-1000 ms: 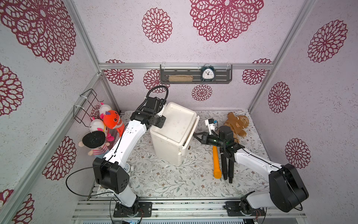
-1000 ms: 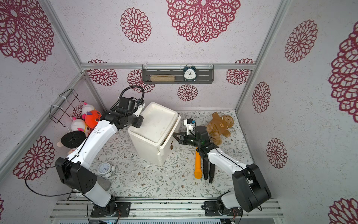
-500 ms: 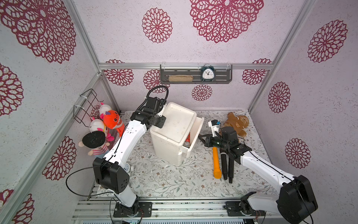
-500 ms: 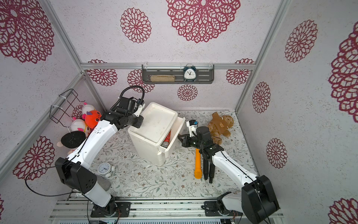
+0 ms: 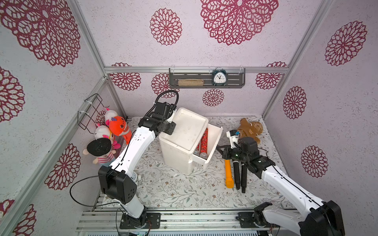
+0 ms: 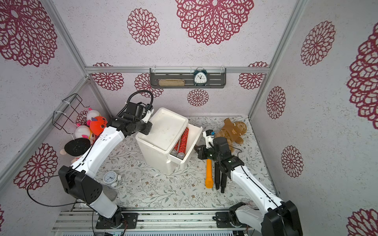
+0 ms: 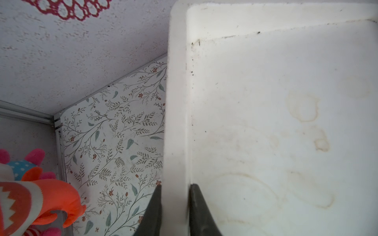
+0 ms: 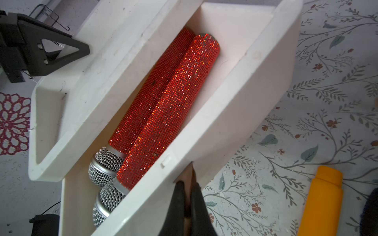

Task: Take the microphone out of the drawer
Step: Open the drawer in the storage box.

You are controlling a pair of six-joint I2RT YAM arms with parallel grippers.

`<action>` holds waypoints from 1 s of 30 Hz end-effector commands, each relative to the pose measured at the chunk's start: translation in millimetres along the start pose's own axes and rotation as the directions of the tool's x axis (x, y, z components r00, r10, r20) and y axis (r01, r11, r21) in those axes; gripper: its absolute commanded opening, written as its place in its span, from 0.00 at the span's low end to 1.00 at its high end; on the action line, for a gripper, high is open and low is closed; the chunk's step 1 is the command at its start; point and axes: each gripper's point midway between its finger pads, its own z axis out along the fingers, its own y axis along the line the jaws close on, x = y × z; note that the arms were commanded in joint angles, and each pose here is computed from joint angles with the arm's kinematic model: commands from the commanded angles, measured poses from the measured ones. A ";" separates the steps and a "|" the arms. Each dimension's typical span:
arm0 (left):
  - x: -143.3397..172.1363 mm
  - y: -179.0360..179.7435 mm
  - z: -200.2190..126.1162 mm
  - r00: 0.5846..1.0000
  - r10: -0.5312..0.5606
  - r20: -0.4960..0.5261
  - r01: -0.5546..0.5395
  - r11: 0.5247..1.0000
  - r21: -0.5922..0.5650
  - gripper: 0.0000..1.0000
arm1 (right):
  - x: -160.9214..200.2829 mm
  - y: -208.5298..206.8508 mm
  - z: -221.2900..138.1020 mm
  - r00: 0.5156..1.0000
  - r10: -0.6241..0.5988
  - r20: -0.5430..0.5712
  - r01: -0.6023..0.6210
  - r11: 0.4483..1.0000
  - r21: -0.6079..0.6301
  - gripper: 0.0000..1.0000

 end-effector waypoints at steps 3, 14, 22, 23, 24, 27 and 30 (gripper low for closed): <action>42.4 -10.9 30.3 0.982 0.080 -0.173 -0.082 0.997 -0.001 0.01 | 44.2 -51.1 -11.2 0.989 0.051 -0.141 -0.020 0.977 0.211 0.00; 42.6 -9.8 31.2 0.981 0.081 -0.174 -0.084 0.996 -0.006 0.01 | 41.9 -55.4 -25.1 0.987 0.022 -0.157 0.018 0.967 0.252 0.01; 39.7 -11.6 31.1 0.983 0.080 -0.166 -0.080 0.997 0.003 0.01 | 28.2 -45.0 -33.5 0.988 -0.028 -0.153 0.064 0.969 0.237 0.29; 39.9 -12.2 31.6 0.983 0.078 -0.167 -0.078 0.997 0.008 0.01 | 26.1 -43.9 -35.1 0.987 -0.035 -0.155 0.071 0.969 0.238 0.33; 39.1 -13.3 31.6 0.984 0.076 -0.164 -0.075 0.997 0.014 0.01 | 24.3 -42.5 -36.4 0.987 -0.042 -0.157 0.079 0.968 0.238 0.38; 38.3 -15.3 32.1 0.984 0.076 -0.162 -0.073 0.997 0.022 0.01 | 19.9 -39.4 -40.4 0.984 -0.059 -0.168 0.100 0.965 0.241 0.50; 37.5 -14.0 31.4 0.984 0.074 -0.160 -0.072 0.997 0.018 0.01 | 11.3 -35.3 -46.5 0.983 -0.075 -0.165 0.116 0.962 0.249 0.59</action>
